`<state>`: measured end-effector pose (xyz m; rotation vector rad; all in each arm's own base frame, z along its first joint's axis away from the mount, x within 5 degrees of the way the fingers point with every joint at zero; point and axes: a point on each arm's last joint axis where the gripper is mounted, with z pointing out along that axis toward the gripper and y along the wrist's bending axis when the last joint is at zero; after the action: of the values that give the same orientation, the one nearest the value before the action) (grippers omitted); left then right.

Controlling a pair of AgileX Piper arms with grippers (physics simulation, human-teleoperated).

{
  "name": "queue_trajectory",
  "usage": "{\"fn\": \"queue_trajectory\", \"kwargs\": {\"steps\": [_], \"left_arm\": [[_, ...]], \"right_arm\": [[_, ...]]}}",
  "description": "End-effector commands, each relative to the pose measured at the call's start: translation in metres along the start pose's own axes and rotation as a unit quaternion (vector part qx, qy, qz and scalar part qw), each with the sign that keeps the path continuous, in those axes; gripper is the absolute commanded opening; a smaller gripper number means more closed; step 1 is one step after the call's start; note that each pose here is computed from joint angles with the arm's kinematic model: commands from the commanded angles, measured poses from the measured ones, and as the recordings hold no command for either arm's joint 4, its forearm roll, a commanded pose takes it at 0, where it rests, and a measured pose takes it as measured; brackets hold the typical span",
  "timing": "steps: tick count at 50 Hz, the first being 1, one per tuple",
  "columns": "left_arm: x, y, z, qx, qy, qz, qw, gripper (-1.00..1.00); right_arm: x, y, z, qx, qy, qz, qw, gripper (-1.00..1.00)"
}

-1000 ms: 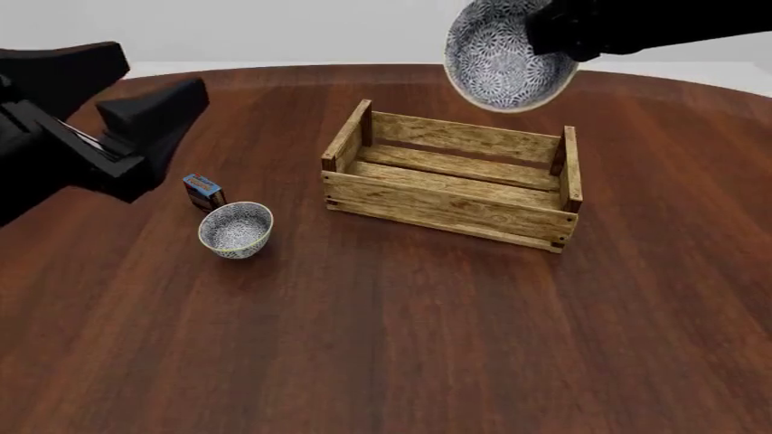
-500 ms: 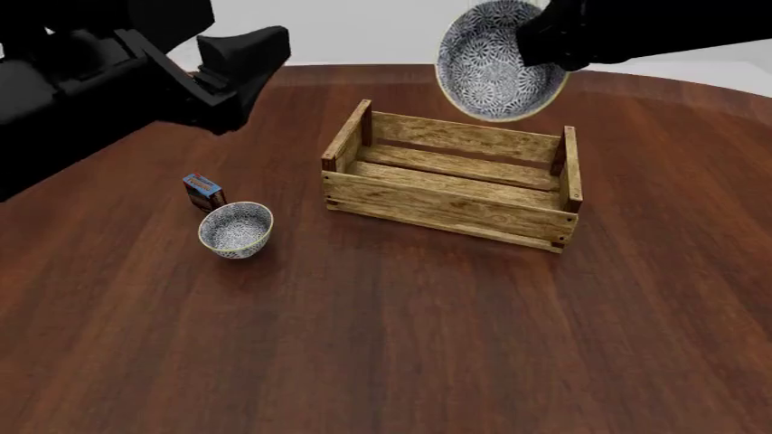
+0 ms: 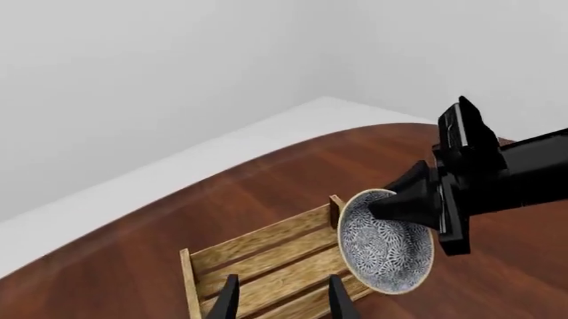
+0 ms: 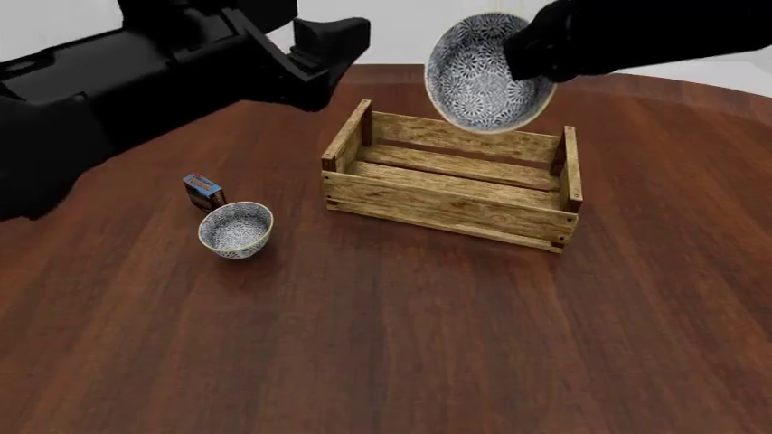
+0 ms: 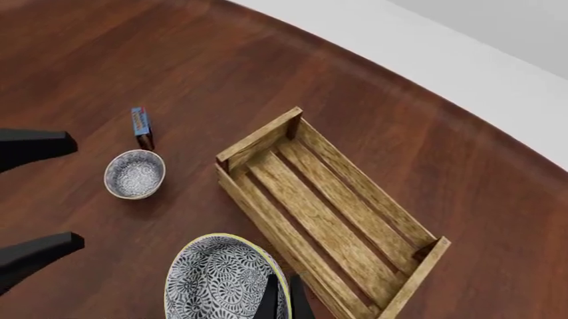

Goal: Stack the right bowl on the left bowl and place them in the tray.

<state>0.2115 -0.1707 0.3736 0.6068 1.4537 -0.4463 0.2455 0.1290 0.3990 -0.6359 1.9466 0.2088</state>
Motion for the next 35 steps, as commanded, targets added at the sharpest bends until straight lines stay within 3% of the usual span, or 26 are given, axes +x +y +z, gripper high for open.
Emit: {"fn": "queue_trajectory", "kwargs": {"steps": [1,35], "left_arm": [[-0.003,-0.011,0.011,0.02,0.002,-0.006,0.9998,1.0],[0.008,-0.034,0.034,0.056,0.03,-0.058,0.9963,1.0]], "right_arm": [[0.002,0.007,-0.016,-0.009,-0.021,0.006,0.9997,-1.0],[0.008,0.024,-0.015,-0.038,-0.013,-0.016,0.9991,-1.0]]}}
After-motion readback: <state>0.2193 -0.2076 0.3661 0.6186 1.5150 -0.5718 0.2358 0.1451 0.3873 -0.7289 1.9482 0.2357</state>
